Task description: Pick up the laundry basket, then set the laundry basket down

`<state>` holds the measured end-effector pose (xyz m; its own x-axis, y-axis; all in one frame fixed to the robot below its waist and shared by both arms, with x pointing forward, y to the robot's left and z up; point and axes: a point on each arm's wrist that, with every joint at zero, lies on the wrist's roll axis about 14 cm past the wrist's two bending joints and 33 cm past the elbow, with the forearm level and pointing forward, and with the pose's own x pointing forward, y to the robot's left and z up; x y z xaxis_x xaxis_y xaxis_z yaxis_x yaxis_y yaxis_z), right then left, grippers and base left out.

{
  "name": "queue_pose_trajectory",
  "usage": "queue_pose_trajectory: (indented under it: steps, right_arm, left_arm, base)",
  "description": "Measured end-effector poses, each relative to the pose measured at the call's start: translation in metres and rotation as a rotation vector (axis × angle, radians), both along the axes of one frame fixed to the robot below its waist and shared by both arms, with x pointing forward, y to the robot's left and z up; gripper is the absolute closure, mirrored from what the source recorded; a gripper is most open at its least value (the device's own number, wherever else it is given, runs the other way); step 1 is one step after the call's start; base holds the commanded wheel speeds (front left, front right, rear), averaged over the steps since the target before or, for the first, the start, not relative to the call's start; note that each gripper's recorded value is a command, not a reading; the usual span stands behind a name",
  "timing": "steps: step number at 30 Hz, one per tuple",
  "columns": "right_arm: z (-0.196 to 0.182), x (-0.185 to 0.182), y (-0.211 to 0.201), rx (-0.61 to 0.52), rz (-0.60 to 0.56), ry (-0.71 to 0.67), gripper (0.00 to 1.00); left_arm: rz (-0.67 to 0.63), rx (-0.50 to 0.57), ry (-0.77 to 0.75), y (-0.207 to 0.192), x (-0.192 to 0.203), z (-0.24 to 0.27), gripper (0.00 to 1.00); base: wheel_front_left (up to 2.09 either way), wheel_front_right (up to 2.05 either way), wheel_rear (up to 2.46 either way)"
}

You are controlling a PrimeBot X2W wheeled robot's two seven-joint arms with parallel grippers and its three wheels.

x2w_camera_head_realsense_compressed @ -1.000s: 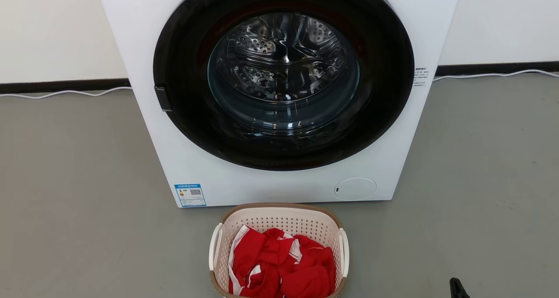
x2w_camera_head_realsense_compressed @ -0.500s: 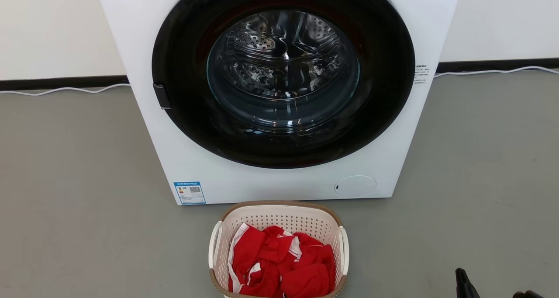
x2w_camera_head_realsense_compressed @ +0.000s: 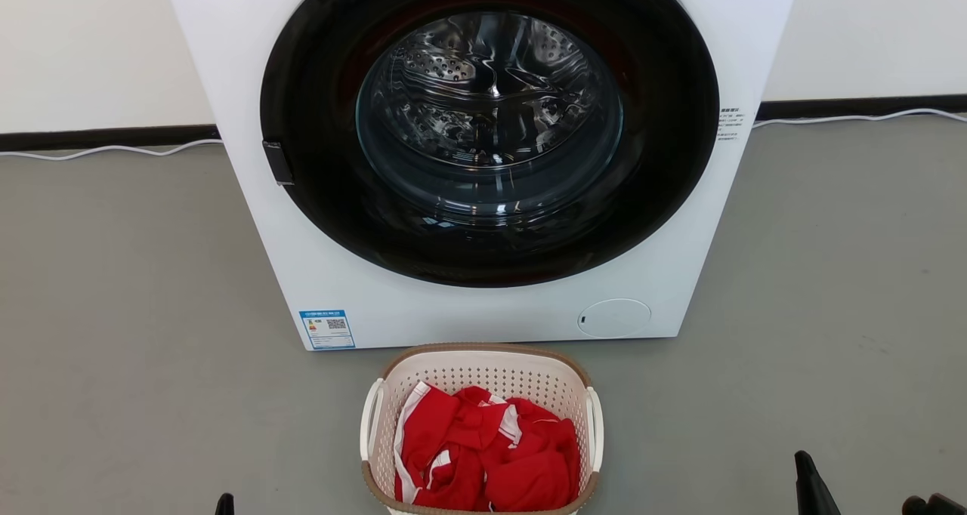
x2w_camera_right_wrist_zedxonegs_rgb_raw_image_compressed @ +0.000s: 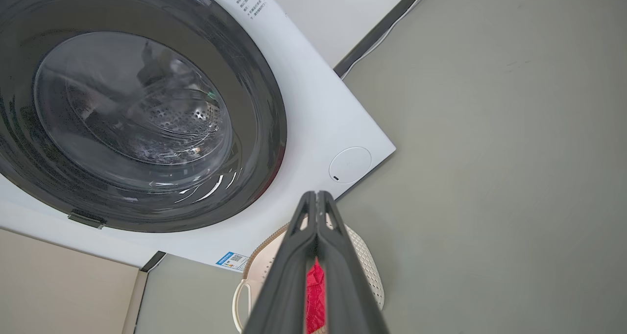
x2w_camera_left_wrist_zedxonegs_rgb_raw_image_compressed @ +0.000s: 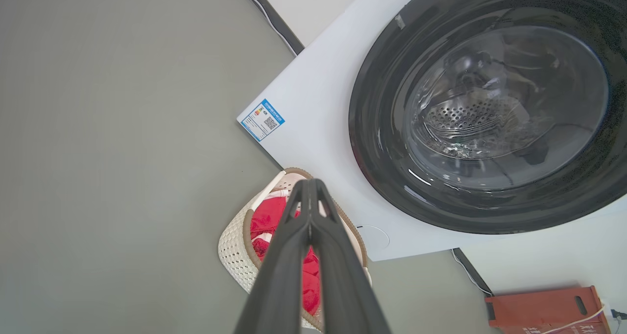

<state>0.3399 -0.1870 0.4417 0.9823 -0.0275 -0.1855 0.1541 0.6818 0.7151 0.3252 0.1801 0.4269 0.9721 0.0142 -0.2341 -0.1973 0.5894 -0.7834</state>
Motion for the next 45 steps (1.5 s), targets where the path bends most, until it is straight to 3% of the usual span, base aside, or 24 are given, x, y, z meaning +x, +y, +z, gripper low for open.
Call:
queue_pose_trajectory:
  steps: [45]
  right_arm:
    - [0.020, 0.022, -0.013, 0.519, -0.095, -0.056, 1.00]
  left_arm:
    - [0.064, -0.435, -0.075, 0.005, 0.033, 0.030, 1.00]
  base:
    - [0.00, 0.00, 0.00]
